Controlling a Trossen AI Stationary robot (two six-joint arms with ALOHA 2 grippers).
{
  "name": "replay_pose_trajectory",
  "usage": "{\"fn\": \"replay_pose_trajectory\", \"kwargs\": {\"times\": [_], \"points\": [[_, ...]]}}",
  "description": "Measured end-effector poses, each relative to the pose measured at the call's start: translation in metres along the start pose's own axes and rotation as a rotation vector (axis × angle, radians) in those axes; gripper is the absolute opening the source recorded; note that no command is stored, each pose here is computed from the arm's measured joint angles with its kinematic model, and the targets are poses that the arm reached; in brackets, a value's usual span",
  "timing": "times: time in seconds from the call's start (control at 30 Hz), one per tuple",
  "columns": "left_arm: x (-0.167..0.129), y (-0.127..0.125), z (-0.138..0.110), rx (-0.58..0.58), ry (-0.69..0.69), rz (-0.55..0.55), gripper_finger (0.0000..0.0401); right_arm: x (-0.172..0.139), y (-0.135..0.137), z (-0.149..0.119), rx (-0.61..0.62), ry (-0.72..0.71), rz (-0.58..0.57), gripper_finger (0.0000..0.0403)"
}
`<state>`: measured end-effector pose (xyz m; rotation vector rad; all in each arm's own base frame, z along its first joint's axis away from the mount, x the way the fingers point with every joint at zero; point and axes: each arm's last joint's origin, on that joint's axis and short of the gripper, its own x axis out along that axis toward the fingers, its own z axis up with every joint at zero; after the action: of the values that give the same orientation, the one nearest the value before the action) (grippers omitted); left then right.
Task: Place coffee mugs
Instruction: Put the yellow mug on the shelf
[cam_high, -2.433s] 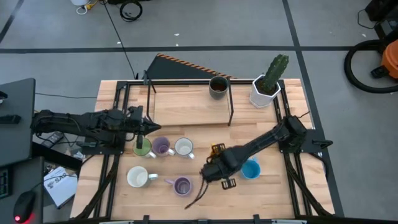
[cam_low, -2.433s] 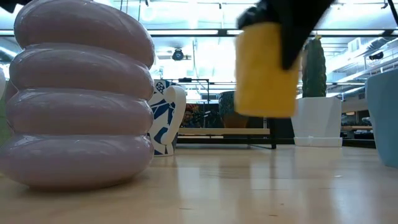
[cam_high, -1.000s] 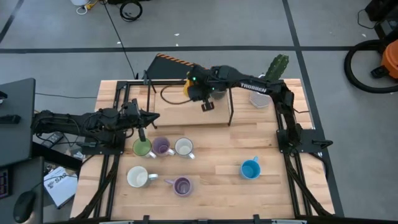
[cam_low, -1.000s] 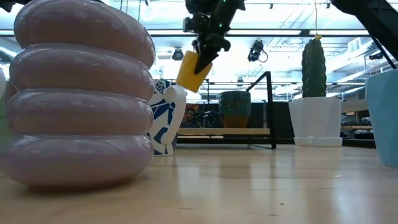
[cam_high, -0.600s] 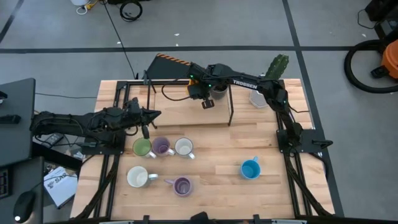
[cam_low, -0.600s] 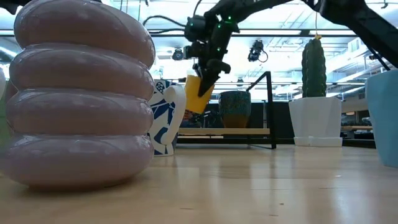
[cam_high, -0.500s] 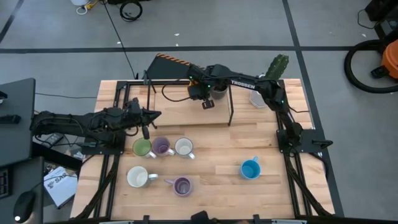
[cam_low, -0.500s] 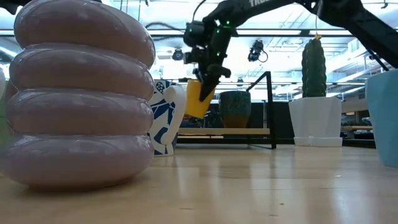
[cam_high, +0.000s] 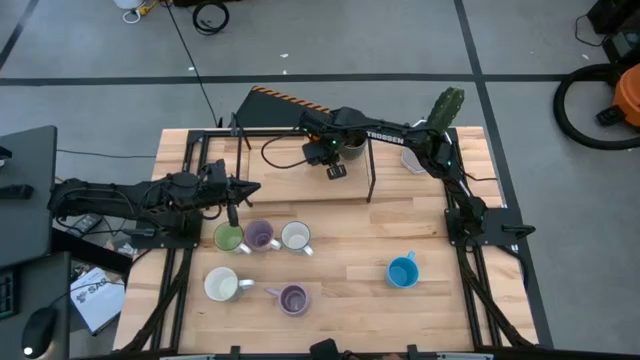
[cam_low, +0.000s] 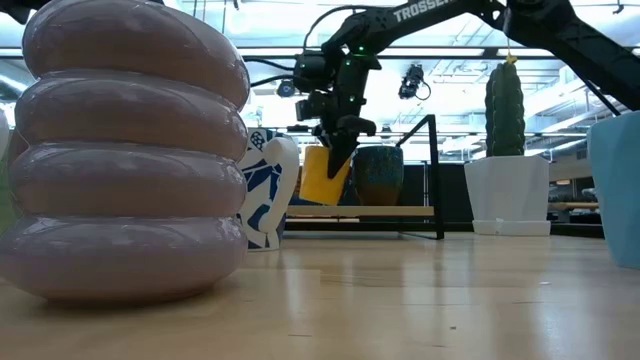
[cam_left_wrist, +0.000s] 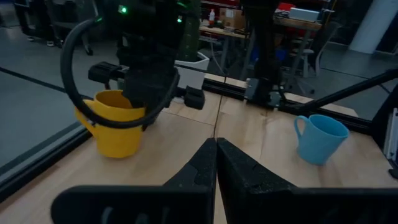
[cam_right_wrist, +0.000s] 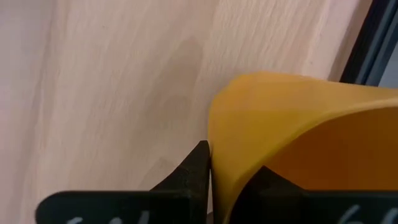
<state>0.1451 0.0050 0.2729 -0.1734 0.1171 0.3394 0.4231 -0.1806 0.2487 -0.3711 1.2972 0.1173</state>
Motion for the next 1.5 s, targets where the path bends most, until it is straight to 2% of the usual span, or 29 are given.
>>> {"fn": "replay_pose_trajectory", "kwargs": {"times": [0.2, 0.53, 0.6, 0.7, 0.77, 0.93, 1.17, 1.37, 1.5], "points": [[0.0, 0.0, 0.0, 0.0, 0.001, -0.001, 0.0016, 0.0, -0.002, -0.001, 0.009, -0.003, -0.005, 0.0071], [0.0, 0.0, 0.0, 0.008, -0.001, 0.006, 0.0016, -0.004, 0.003, 0.001, 0.043, 0.007, -0.006, 0.014], [0.001, 0.003, 0.0, 0.007, -0.012, 0.068, 0.0016, -0.013, 0.005, 0.003, 0.042, -0.01, -0.018, 0.0151], [0.008, 0.012, 0.0, 0.014, -0.011, 0.216, 0.0016, -0.027, 0.008, 0.005, 0.038, -0.031, -0.044, 0.0168], [0.015, 0.018, 0.003, 0.01, 0.008, 0.254, 0.0016, -0.038, 0.011, 0.006, 0.05, -0.039, -0.066, 0.0177], [0.042, 0.031, 0.02, 0.028, 0.101, 0.217, 0.0016, -0.079, 0.027, 0.005, 0.115, -0.085, -0.085, 0.0192], [0.076, 0.053, 0.05, 0.049, 0.255, 0.264, 0.0016, -0.132, 0.059, 0.005, 0.247, -0.166, -0.077, 0.019], [0.111, 0.075, 0.062, 0.091, 0.397, 0.278, 0.0016, -0.136, 0.092, 0.001, 0.271, -0.207, -0.094, 0.0184], [0.135, 0.097, 0.064, 0.107, 0.461, 0.276, 0.0016, -0.127, 0.114, -0.014, 0.302, -0.271, -0.167, 0.0183]]}}
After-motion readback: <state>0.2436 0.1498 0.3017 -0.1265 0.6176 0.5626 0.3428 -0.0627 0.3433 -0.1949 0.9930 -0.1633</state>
